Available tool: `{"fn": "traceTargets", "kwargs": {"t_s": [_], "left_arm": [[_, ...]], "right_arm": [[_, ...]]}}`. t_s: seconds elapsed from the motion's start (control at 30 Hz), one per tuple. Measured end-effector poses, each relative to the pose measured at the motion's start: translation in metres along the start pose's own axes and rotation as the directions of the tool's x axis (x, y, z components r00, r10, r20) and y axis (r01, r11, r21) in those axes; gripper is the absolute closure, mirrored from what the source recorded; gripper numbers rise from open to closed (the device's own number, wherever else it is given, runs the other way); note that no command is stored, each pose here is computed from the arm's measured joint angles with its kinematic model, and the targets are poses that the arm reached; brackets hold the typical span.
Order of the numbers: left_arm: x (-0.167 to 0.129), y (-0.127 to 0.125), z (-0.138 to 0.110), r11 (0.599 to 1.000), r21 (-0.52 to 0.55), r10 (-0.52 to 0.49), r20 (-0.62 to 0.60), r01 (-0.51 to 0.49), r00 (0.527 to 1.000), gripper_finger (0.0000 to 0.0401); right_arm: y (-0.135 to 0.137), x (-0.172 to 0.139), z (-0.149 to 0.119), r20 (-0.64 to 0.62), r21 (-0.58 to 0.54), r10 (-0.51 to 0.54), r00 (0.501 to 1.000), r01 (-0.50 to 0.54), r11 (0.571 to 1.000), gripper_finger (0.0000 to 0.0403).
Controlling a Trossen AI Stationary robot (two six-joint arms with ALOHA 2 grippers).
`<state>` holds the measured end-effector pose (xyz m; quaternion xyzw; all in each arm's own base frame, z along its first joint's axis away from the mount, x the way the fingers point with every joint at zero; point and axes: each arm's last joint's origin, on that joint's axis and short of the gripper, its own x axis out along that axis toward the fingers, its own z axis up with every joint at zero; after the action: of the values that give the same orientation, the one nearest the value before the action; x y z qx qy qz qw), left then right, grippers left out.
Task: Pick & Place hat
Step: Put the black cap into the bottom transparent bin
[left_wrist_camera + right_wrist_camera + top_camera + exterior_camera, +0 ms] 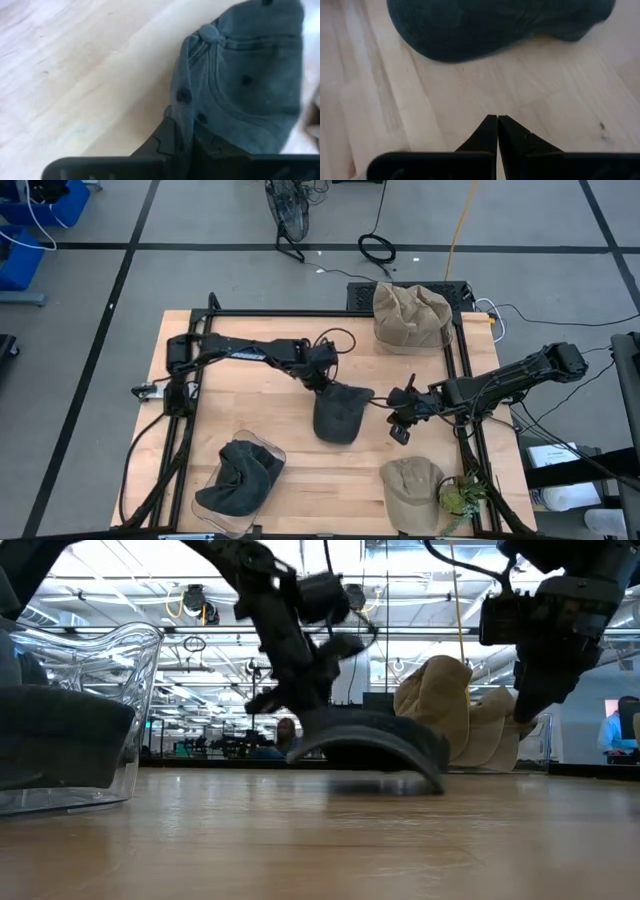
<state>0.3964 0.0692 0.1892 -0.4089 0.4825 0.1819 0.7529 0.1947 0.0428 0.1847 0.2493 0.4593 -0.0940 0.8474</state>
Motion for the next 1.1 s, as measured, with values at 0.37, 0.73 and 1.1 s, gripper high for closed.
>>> {"fn": "traceTargets", "kwargs": {"t_s": [0.37,0.73,1.1], "left_arm": [[-0.107,-0.059,-0.052,0.998,0.059,-0.014,0.367,-0.008,0.93,0.0386],[-0.158,-0.088,-0.119,1.0,-0.017,0.002,0.59,0.01,0.808,0.0387],[-0.171,-0.1,-0.186,1.0,-0.02,-0.006,0.629,0.024,0.778,0.0387]], "right_arm": [[0.005,-0.001,0.014,0.222,0.008,-0.046,0.974,0.045,0.999,0.0398],[0.005,-0.001,0.014,0.225,-0.012,-0.046,0.973,0.05,0.999,0.0398],[0.005,-0.001,0.014,0.222,0.176,-0.042,0.974,0.003,0.984,0.0399]]}}
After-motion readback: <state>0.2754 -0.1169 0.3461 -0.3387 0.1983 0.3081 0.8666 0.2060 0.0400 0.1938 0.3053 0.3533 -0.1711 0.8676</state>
